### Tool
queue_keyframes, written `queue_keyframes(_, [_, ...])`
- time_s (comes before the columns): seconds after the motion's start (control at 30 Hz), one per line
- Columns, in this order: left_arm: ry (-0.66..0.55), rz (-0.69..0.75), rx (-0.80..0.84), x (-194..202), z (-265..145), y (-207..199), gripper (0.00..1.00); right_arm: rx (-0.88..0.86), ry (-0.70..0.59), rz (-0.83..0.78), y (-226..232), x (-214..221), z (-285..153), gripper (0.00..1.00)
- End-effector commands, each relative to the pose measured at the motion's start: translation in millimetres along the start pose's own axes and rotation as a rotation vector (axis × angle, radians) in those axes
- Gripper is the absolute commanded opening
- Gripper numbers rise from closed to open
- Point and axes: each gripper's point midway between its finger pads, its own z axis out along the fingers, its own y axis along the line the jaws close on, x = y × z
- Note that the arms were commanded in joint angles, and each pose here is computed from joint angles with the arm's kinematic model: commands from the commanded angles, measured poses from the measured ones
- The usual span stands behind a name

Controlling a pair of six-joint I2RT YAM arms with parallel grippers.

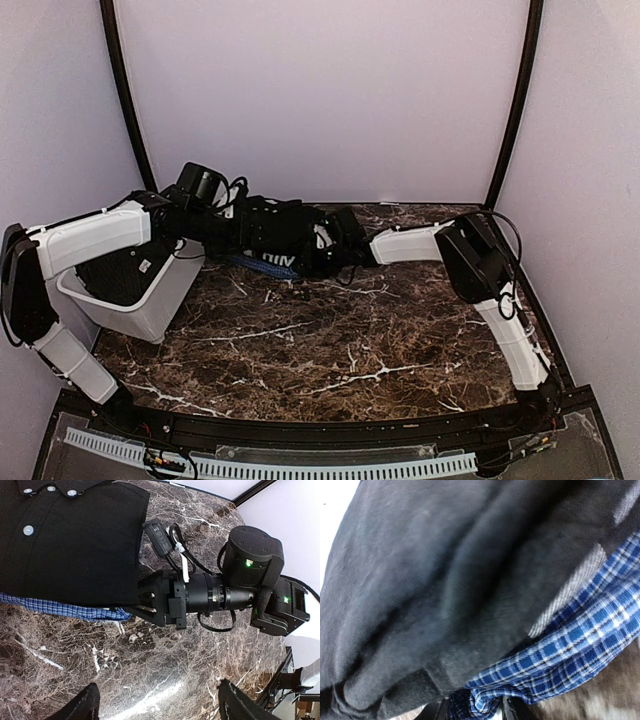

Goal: Fold and stack the long sleeve shirts
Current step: Move the square-folded shirt to the corner of the board.

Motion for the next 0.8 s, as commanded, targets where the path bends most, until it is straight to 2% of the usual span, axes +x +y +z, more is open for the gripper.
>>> queue_keyframes(0.0, [-0.007,-0.008,0.030,0.0,0.9,-2.7,0.80,0.003,0.017,0.011,-21.8,-10.6,21.5,0.33])
queue_keyframes(0.17, [-0.006,-0.014,0.044,-1.9,12.8,-2.5,0.80,-0.082,-0.006,0.032,-28.0,-32.8,34.2,0.35])
queue_keyframes(0.33, [0.025,-0.027,0.038,1.8,43.4,6.9,0.77,-0.193,-0.042,0.042,-25.2,-57.3,36.3,0.40])
queue_keyframes(0.57, [0.053,-0.047,0.060,0.6,82.9,12.4,0.68,-0.158,-0.120,0.006,-20.6,-90.0,-22.9,0.55])
queue_keyframes(0.63, [0.068,-0.054,0.057,2.9,99.0,17.0,0.65,-0.138,-0.131,0.024,-26.4,-86.5,-39.4,0.56])
queue_keyframes(0.77, [0.067,-0.062,0.041,-3.8,123.5,23.7,0.51,-0.095,-0.159,0.032,-26.3,-83.2,-71.4,0.55])
